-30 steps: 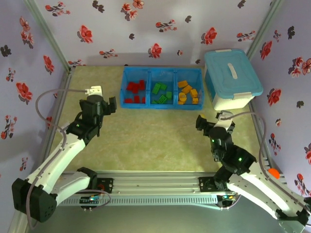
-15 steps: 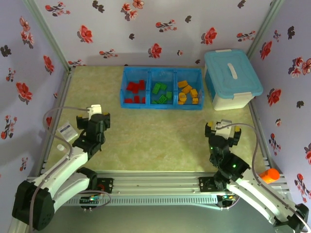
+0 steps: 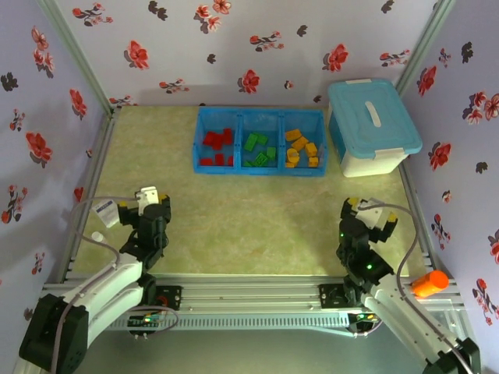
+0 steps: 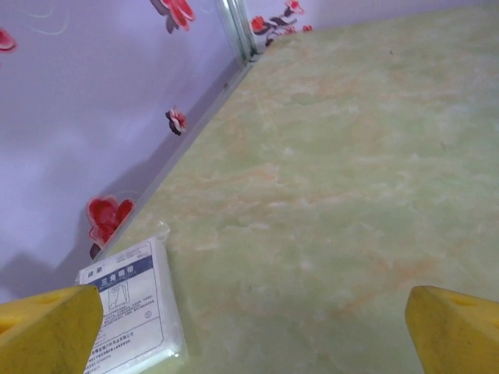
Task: Sort the legos into containers by color
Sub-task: Reset both arms
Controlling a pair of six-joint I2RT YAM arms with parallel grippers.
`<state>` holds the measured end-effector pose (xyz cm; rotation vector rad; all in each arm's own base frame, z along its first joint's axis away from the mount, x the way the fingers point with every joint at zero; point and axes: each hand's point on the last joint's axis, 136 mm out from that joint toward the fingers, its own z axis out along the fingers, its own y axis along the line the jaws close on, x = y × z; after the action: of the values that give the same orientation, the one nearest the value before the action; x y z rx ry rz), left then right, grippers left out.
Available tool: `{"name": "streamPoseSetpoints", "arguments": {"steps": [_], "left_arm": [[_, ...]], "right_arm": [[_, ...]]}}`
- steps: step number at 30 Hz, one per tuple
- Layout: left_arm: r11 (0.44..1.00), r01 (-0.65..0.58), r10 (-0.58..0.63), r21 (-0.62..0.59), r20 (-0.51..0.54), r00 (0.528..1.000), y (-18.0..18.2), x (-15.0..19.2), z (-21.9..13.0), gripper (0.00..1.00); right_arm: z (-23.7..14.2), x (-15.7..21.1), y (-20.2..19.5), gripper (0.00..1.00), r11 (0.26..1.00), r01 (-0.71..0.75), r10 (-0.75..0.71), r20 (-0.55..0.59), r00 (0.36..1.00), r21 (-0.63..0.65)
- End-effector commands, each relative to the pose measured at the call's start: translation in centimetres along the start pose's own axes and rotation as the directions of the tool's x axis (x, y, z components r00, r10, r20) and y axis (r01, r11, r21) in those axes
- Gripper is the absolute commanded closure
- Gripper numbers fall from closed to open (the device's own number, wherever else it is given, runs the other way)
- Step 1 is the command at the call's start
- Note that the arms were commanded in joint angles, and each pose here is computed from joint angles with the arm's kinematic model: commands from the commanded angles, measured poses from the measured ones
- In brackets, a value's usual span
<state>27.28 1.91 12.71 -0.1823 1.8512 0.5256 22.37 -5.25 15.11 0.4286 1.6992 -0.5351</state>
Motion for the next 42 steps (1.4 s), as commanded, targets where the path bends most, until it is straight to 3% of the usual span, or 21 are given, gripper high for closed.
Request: {"name": "streamPoseSetpoints", "arguments": {"steps": [1,9,20,31,33,35,42], "left_arm": [[0.995,0.079,-0.072,-0.063,0.104,0.992,1.4,-2.2,0.1,0.0],[0.985,0.136,-0.117,-0.109,0.163,0.98,2.2,-2.6,1.5,0.0],[0.983,0.167,-0.145,-0.082,0.222,0.964,1.0,-3.2,3.4,0.0],[0.97,0.231,-0.212,-0.069,0.217,0.953,1.8,-2.8,4.1,0.0],[0.973,0.224,-0.207,-0.057,0.216,0.954,1.6,-2.9,4.4,0.0],[0.975,0.218,-0.205,-0.042,0.214,0.955,1.3,-2.8,4.4,0.0],[0.989,0.144,-0.147,0.027,0.201,0.969,-0.8,-3.0,5.4,0.0]], "right_arm": [[0.7,-0.8,-0.6,0.01,0.991,-0.133,0.131,0.049,0.99,0.027],[1.5,-0.7,-1.0,0.01,0.976,-0.213,0.208,0.106,0.972,0.038],[3.6,0.7,-2.8,0.01,0.939,-0.328,0.321,0.08,0.944,0.107],[6.7,1.2,-0.6,0.01,0.924,-0.379,0.373,0.096,0.923,0.052],[7.3,1.4,0.1,0.01,0.932,-0.361,0.356,0.101,0.929,0.034],[8.8,2.2,-0.5,0.01,0.923,-0.368,0.358,0.093,0.929,0.116],[9.2,1.8,1.3,0.01,0.947,-0.321,0.32,0.063,0.945,0.017]]}}
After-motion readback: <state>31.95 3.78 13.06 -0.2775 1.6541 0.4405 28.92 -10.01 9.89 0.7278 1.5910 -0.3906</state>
